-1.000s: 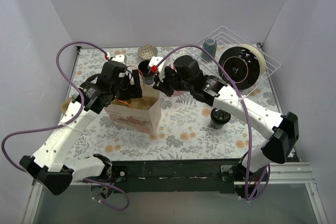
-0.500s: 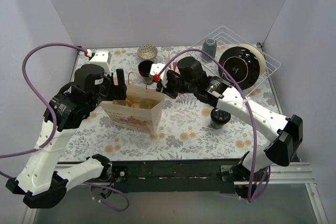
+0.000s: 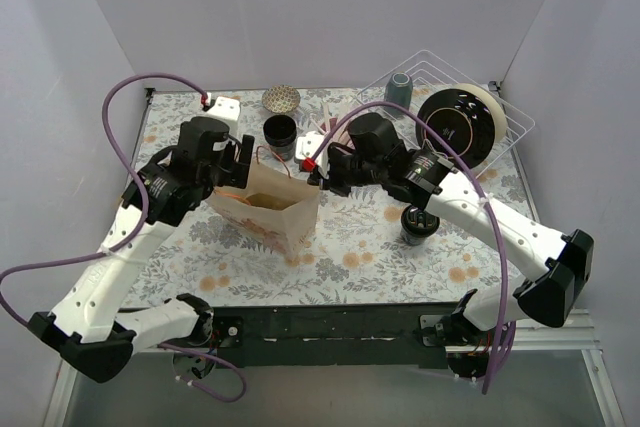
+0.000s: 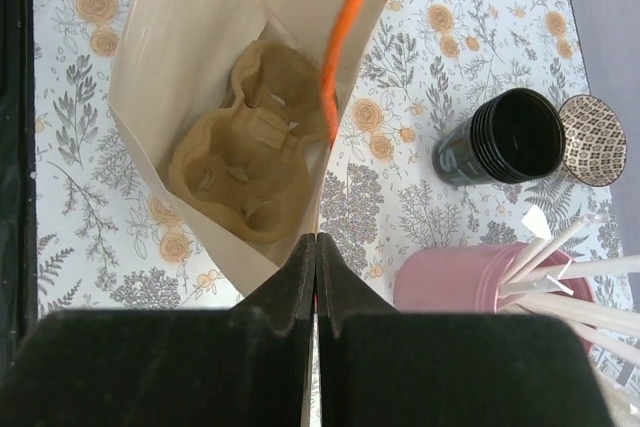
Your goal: Pack the takeout coffee
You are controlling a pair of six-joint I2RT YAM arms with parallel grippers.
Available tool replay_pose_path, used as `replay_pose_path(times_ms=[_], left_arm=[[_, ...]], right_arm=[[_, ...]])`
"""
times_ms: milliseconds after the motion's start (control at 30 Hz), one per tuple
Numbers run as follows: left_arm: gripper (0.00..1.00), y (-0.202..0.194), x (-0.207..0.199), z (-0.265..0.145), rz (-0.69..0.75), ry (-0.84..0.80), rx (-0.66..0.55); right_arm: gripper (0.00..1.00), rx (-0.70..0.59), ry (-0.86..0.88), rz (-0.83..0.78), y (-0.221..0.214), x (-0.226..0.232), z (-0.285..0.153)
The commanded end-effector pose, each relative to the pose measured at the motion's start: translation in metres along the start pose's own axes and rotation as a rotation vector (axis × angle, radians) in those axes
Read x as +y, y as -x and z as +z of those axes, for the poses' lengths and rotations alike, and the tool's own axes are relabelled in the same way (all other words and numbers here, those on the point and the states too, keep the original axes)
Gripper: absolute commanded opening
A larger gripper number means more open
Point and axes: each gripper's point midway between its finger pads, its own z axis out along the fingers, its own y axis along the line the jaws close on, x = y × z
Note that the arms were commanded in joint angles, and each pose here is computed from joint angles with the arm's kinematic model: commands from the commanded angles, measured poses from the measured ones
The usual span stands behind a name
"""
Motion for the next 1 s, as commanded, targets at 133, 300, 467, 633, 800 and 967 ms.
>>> replay_pose_path(times_ms=[133, 300, 467, 633, 800, 967], left_arm=[[0.79, 0.088, -0.017, -0.065, -0.16, -0.23, -0.214], [0.76, 0.105, 0.012, -0.073, -0.147, -0.117, -0.396], [0.82, 0.075, 0.043, -0.021, -0.113, 0.193, -0.367], [0.81, 0.067, 0.018, -0.002, -0.192, 0.114, -0.266], [0.77, 0.06, 0.004, -0.002, -0.314, 0.026, -0.232], [0.76, 0.043, 0.004, 0.0, -0.284, 0.035, -0.154]], right_arm=[[0.01, 0.061, 0.017, -0.011, -0.016, -0.013, 0.007], [0.01, -0.02, 0.044, -0.008, -0.006, -0.031, -0.01], [0.01, -0.008, 0.109, -0.004, -0.009, -0.029, -0.014], [0.01, -0.047, 0.16, 0.039, 0.005, -0.019, -0.018], [0.01, -0.069, 0.144, 0.069, 0.026, -0.026, -0.027], [0.01, -0.083, 0.151, 0.087, 0.035, -0.031, -0.026]])
